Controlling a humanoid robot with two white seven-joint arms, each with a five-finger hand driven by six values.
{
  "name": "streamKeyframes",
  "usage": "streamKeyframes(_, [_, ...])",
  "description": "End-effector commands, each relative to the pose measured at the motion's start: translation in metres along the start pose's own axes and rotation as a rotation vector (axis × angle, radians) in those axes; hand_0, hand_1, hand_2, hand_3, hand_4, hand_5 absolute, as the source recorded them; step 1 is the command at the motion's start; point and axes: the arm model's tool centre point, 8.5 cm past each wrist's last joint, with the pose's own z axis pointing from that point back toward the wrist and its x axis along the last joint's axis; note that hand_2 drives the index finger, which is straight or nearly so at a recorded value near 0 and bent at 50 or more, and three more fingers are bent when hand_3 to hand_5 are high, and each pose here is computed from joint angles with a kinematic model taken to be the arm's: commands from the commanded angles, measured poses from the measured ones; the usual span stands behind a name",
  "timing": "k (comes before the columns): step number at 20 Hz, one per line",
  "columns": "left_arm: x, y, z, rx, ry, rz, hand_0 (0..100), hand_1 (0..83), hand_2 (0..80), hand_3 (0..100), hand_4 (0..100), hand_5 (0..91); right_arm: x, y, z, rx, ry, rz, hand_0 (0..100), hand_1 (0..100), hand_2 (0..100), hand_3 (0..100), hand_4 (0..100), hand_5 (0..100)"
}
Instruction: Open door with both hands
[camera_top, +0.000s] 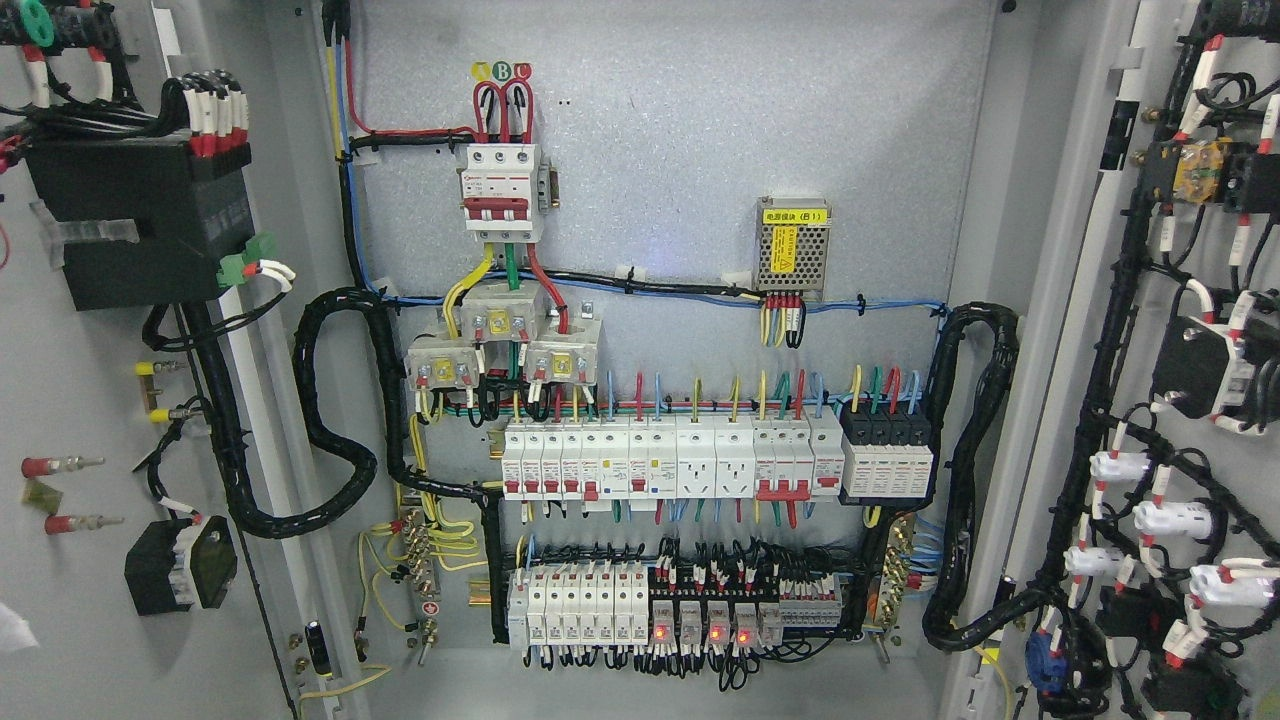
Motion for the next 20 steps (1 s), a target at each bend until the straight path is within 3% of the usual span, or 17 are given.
streamKeyframes(1, [0.096, 0.024, 0.002, 0.013, -0.206, -0.247, 29, 0.0, 2.7, 3, 4, 0.0, -0.017, -0.034, 0.04, -0.063, 0.117, 0.042, 22, 0, 0, 0, 0, 0])
streamKeyframes(9, [0.134, 0.064, 0.032, 0.2, -0.321, -0.275, 29, 0.0, 2.7, 3, 3, 0.0, 0.005, -0.003, 0.044, -0.026, 0.073, -0.012, 22, 0, 0, 0, 0, 0])
streamKeyframes(14, [0.15, 0.065, 0.038, 0.225, -0.389, -0.266, 29, 0.0, 2.7, 3, 3, 0.0, 0.002, -0.009, 0.043, -0.078, 0.095, -0.102, 22, 0, 0, 0, 0, 0])
streamKeyframes(20, [0.146, 0.075, 0.069, 0.358, -0.397, -0.234, 29, 0.0, 2.7, 3, 3, 0.0, 0.003, -0.019, 0.044, -0.058, 0.114, -0.086, 22, 0, 0, 0, 0, 0])
